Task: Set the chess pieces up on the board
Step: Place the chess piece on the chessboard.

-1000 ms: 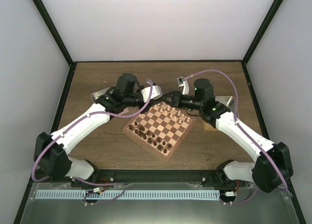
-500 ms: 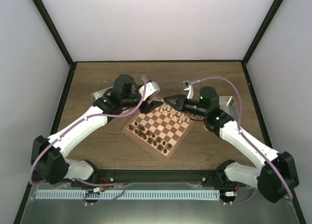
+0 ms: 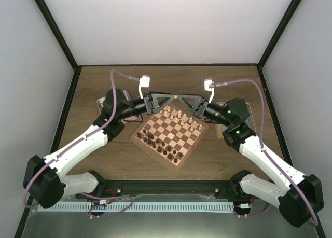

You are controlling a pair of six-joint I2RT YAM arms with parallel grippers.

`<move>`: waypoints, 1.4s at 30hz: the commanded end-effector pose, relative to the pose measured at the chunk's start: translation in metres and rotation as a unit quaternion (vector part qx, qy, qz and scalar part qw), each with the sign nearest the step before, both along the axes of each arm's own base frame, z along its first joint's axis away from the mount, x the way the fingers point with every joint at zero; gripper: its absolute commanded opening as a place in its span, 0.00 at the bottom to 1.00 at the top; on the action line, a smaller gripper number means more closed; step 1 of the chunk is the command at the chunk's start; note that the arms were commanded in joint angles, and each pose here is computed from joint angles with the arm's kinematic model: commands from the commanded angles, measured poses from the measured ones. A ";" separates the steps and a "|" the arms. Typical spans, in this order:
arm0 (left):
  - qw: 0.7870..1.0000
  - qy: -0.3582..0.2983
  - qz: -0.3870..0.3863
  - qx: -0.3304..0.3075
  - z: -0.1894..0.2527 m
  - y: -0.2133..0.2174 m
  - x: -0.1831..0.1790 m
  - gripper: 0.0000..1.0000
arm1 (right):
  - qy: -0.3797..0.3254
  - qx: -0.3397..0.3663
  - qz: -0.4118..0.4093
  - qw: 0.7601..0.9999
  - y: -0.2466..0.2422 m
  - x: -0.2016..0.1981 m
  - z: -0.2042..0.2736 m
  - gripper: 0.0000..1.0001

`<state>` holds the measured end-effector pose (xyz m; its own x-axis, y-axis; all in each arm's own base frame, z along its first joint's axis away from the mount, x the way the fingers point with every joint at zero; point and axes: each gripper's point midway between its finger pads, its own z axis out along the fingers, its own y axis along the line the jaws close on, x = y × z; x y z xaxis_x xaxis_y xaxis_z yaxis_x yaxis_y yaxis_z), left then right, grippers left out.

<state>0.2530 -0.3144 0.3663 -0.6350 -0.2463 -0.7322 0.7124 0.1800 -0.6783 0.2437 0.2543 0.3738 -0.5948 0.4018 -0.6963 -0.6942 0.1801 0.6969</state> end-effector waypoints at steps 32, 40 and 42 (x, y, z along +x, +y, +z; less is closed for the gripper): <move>0.955 0.240 -0.083 -0.154 0.028 -0.008 -0.009 0.16 | -0.187 -0.038 0.002 0.982 0.010 -0.005 0.014 0.03; 0.958 0.227 -0.080 -0.157 0.032 -0.009 -0.006 0.04 | -0.176 -0.055 0.006 0.983 0.011 -0.005 0.004 0.18; 0.963 0.225 -0.058 -0.135 0.022 -0.010 0.000 0.04 | -0.161 -0.056 -0.018 0.985 0.005 -0.001 0.006 0.38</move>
